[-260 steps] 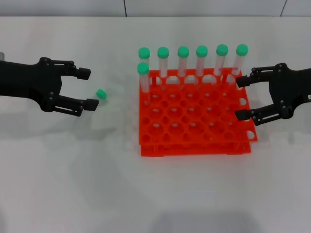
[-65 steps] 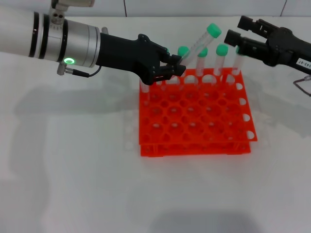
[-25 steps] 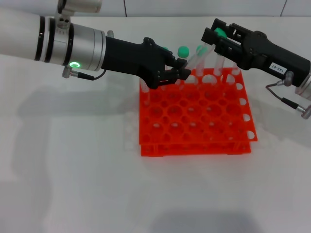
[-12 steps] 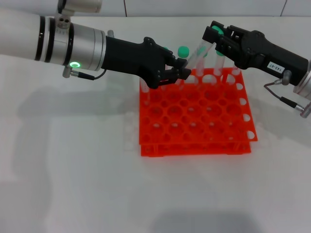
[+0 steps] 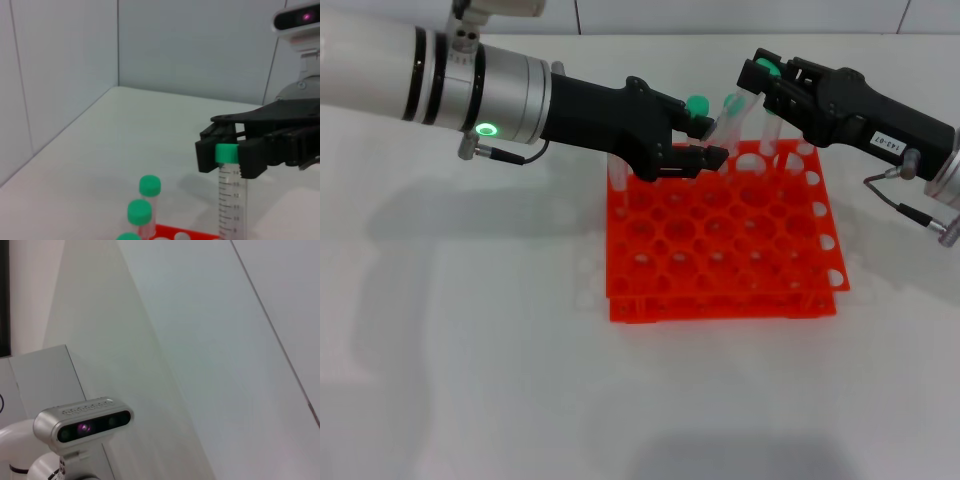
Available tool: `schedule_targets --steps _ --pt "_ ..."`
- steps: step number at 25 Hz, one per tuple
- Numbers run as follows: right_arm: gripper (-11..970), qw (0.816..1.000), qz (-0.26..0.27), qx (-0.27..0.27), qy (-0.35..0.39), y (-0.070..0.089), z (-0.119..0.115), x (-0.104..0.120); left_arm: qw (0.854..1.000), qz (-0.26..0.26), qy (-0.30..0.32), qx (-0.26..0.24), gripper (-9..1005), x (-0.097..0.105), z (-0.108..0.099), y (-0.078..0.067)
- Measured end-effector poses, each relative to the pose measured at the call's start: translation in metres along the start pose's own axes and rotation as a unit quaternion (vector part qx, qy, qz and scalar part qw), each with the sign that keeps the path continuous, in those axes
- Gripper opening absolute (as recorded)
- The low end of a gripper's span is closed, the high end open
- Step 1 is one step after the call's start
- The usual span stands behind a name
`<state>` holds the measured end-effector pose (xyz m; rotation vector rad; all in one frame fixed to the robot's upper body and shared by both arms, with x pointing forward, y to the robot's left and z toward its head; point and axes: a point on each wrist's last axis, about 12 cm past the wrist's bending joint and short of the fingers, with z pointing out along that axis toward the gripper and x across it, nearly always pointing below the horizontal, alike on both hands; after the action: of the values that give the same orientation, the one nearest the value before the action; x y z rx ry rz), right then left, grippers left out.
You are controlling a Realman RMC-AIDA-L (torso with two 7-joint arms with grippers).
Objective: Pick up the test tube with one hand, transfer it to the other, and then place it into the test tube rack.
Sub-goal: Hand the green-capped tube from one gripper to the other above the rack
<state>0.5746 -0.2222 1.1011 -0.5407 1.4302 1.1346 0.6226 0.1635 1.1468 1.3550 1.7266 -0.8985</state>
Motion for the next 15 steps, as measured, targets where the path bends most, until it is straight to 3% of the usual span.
schedule_targets --steps 5,8,15 --pt "273 1.0 0.001 0.001 0.0 0.0 -0.001 0.0 1.0 -0.009 0.015 -0.003 413 -0.004 0.001 -0.002" --pt "276 1.0 0.001 0.002 0.0 -0.001 -0.002 0.0 1.0 -0.013 0.018 -0.006 625 -0.006 -0.001 -0.001" --pt "283 1.0 -0.003 0.003 0.001 -0.002 -0.004 -0.003 0.999 -0.02 0.037 -0.024 766 -0.02 -0.024 -0.003"
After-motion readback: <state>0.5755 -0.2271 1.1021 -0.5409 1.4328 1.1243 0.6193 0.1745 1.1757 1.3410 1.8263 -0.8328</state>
